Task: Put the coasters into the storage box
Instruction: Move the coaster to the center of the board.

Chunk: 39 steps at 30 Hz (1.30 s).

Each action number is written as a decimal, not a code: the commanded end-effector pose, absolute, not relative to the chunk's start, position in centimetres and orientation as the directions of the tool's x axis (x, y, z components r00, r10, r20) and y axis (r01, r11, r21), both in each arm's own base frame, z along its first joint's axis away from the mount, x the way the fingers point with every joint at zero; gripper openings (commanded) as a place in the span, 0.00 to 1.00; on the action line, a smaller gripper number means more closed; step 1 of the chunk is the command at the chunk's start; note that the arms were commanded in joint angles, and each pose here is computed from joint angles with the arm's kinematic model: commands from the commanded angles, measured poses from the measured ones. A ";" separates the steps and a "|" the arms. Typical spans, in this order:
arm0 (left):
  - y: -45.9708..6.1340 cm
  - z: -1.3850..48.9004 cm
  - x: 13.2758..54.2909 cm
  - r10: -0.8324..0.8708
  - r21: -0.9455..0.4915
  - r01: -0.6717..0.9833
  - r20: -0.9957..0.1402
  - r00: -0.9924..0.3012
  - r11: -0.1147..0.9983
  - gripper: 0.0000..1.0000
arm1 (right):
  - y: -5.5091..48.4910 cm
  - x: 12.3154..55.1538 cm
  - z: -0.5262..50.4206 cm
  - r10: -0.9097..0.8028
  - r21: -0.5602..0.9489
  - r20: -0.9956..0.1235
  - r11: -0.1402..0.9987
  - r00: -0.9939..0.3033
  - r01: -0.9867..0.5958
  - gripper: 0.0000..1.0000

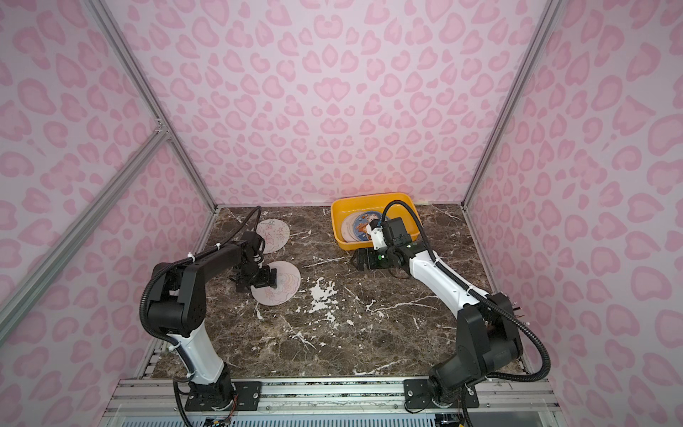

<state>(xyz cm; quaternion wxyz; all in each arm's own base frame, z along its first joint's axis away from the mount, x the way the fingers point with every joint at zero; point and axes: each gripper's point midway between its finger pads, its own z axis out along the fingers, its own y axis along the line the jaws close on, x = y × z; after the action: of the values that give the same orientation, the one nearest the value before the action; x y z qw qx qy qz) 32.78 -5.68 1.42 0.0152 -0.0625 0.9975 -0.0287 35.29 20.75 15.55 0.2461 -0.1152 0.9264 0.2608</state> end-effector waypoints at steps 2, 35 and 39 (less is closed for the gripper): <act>-11.0 1.2 29.9 -0.095 -0.216 -0.116 0.104 -0.990 0.969 0.94 | 21.1 35.3 15.5 -0.085 0.434 -0.521 0.831 -0.849 -0.349 0.98; -8.8 3.8 39.0 -0.098 -0.192 -0.056 -0.217 -0.971 0.980 0.95 | 36.1 35.1 10.8 -0.239 0.506 -0.455 0.724 -0.858 -0.470 0.92; -9.1 2.4 38.9 -0.111 -0.209 -0.069 -0.197 -0.974 0.975 0.94 | 37.3 35.4 9.5 -0.254 0.506 -0.431 0.726 -0.866 -0.465 0.87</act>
<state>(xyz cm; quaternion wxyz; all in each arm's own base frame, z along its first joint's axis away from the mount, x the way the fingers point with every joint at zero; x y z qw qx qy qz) 38.35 -8.69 2.70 0.0958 -0.0480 0.9902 -0.0893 35.38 36.66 10.18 0.1761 -0.1992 0.9123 0.3116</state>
